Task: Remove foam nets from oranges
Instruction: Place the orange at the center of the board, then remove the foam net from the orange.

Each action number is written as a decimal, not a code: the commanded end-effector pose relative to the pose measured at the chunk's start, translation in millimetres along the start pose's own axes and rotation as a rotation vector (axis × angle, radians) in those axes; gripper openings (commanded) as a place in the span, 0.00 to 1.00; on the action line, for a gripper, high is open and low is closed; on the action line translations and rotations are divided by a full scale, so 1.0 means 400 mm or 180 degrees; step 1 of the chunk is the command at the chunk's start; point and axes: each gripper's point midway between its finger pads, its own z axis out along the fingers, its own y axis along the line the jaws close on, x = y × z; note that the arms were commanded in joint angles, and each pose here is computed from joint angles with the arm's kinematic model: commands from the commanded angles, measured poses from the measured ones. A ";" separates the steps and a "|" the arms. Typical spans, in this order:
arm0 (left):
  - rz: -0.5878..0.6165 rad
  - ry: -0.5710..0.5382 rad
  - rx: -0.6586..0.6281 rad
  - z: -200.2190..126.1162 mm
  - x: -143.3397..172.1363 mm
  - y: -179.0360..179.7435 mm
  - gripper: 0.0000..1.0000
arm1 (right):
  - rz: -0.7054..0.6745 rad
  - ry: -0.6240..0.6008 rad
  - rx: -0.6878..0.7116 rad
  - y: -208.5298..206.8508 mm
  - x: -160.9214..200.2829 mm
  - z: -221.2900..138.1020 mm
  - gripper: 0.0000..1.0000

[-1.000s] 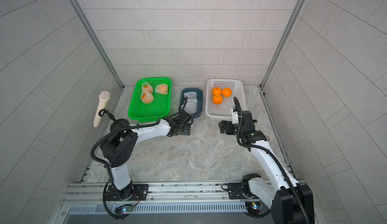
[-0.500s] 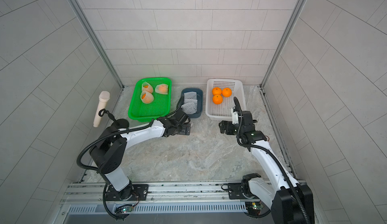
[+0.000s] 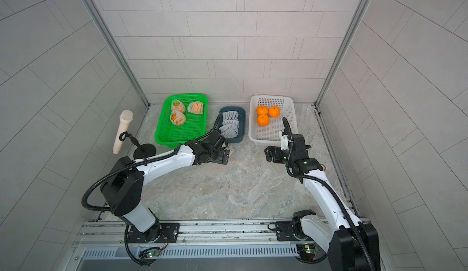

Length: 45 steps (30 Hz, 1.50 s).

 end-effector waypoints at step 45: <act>0.0860 0.0316 -0.0452 0.034 -0.038 0.012 0.67 | -0.0051 -0.0085 0.0031 0.001 -0.007 -0.022 0.92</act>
